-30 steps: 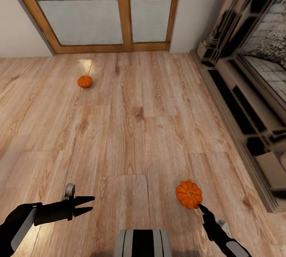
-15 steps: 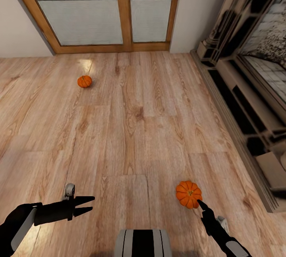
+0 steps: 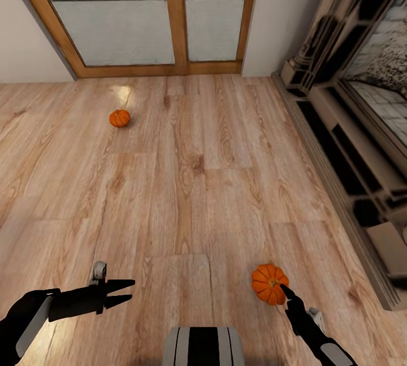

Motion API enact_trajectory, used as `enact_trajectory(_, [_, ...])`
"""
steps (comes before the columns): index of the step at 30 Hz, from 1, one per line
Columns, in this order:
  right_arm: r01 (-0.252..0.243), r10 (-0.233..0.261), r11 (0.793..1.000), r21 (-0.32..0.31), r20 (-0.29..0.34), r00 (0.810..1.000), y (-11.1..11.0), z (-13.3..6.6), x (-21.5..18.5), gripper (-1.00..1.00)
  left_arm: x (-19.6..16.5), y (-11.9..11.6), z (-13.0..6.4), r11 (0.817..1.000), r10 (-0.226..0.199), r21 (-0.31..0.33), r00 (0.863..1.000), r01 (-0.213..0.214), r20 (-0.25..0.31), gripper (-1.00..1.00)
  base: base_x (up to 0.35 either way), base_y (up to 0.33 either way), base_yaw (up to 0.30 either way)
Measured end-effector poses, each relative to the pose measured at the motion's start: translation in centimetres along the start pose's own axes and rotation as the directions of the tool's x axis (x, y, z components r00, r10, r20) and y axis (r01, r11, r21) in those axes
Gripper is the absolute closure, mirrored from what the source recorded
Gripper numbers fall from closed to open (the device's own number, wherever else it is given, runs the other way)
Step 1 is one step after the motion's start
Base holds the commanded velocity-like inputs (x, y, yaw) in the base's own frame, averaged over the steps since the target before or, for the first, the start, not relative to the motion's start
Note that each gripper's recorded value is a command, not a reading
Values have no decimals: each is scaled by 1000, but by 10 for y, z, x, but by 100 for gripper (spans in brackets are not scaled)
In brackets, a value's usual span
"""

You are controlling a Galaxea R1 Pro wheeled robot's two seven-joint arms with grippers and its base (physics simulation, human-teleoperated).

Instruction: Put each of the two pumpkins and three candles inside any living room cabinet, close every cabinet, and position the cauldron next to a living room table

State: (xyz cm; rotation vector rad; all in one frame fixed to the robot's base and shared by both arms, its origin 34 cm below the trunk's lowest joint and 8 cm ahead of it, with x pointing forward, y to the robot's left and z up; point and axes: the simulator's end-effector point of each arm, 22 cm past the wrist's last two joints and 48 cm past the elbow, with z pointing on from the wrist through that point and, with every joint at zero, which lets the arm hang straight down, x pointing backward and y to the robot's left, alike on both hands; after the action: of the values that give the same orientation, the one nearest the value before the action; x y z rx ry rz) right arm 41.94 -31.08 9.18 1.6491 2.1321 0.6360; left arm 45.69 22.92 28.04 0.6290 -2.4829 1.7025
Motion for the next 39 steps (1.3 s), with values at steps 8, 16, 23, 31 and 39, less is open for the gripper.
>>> enact_trajectory(8, [0, 0, 1000, 13, 0, 1000, -5, 0, 0, -100, 0, 3, 1, 1000, -7, -2, 1000, 7, -1, -100, 0, 0, 0])
enact_trajectory(16, [-2, 3, 999, 33, -5, 1000, -16, 2, 3, -100, 2, 12, 3, 1000, -26, -7, 1000, 26, -7, -100, 0, 0, 0])
enact_trajectory(23, [-5, 5, 999, 41, -8, 1000, -21, 3, 5, -100, 3, 16, 4, 999, -34, -10, 999, 33, -10, -100, 0, 0, 0])
enact_trajectory(31, [-11, 11, 999, 33, -7, 1000, -19, 3, 5, -100, 3, 16, 4, 999, -33, -10, 999, 33, -10, -100, 54, 38, 0])
enact_trajectory(39, [-20, 20, 1000, 4, 2, 1000, -12, 3, 2, -100, 3, 16, 4, 999, -33, -11, 999, 33, -10, -100, 80, 4, 0])
